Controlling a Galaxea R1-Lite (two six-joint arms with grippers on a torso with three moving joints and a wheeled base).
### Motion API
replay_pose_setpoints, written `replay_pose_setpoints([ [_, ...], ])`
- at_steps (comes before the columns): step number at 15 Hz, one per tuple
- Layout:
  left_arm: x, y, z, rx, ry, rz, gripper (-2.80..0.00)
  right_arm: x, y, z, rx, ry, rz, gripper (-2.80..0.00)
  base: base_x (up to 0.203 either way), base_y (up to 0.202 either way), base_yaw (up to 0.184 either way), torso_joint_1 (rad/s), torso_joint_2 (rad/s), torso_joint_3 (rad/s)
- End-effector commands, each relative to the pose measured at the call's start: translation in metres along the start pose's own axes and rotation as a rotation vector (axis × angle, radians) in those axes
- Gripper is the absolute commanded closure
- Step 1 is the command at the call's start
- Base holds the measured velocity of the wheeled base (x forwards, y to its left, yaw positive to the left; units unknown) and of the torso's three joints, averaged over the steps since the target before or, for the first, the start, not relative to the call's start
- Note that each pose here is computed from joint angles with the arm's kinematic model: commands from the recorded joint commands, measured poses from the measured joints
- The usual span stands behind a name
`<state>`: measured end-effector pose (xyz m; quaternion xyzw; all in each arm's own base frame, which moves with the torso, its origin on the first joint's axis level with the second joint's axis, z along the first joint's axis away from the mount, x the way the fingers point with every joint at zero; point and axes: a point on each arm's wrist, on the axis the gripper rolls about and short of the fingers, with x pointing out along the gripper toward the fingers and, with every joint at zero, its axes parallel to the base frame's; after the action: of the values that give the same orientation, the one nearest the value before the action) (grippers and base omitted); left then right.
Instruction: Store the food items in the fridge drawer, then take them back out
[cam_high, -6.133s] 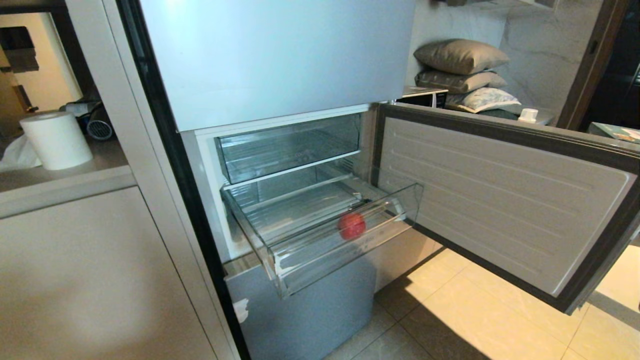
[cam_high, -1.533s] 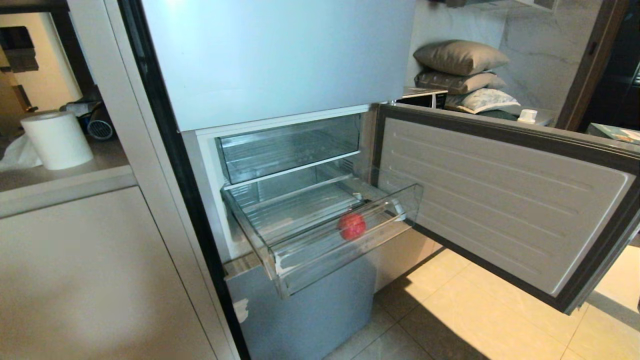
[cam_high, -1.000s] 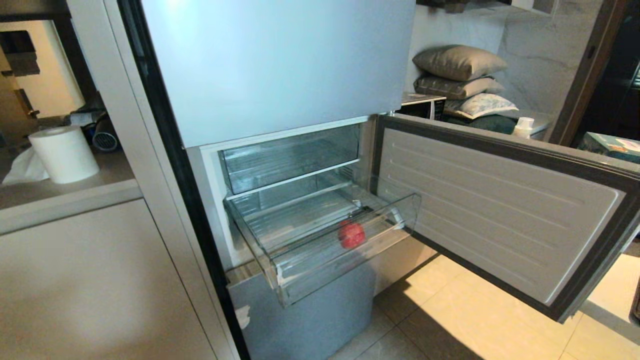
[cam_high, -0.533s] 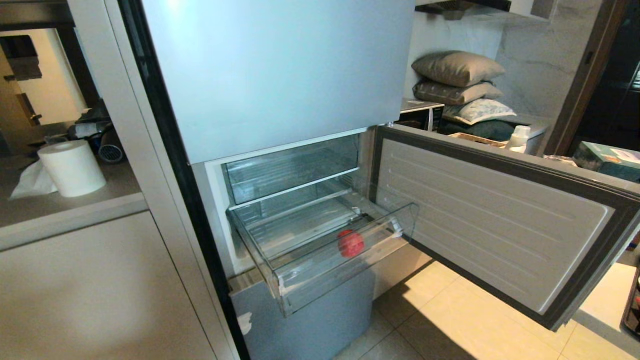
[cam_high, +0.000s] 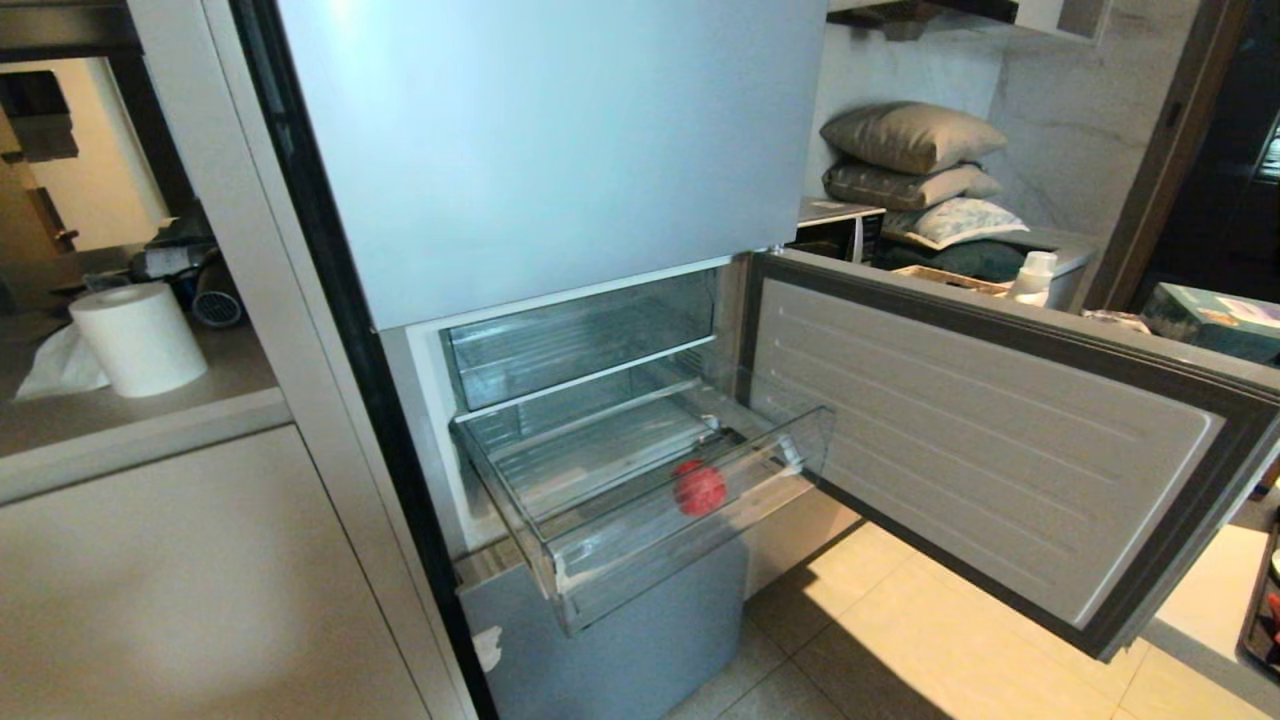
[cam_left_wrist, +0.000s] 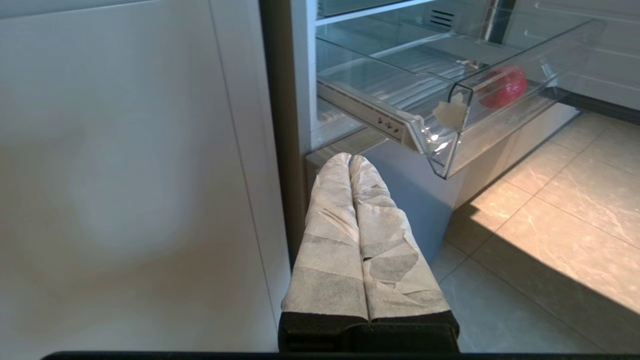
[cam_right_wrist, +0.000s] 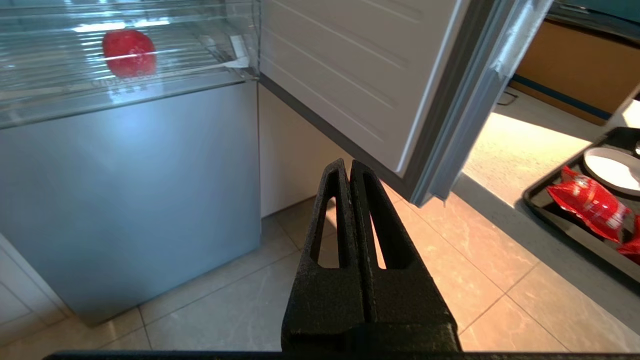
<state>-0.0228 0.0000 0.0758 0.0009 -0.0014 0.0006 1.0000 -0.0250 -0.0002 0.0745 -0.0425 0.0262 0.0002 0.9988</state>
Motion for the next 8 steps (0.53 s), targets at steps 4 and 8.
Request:
replay_pose_setpoints([
  [4, 0.0002, 0.0, -0.0004, 0.0, 0.003, 0.0, 0.0, 0.0002, -0.0001, 0.0, 0.02, 0.003, -0.001, 0.0, -0.004, -0.004, 0.09, 0.006, 0.0, 0.003],
  [8, 0.0002, 0.0, -0.0004, 0.0, 0.003, 0.0, 0.0, 0.0001, -0.0001, 0.0003, 0.039, 0.002, -0.005, 0.0, -0.001, -0.008, 0.175, 0.003, 0.0, 0.002],
])
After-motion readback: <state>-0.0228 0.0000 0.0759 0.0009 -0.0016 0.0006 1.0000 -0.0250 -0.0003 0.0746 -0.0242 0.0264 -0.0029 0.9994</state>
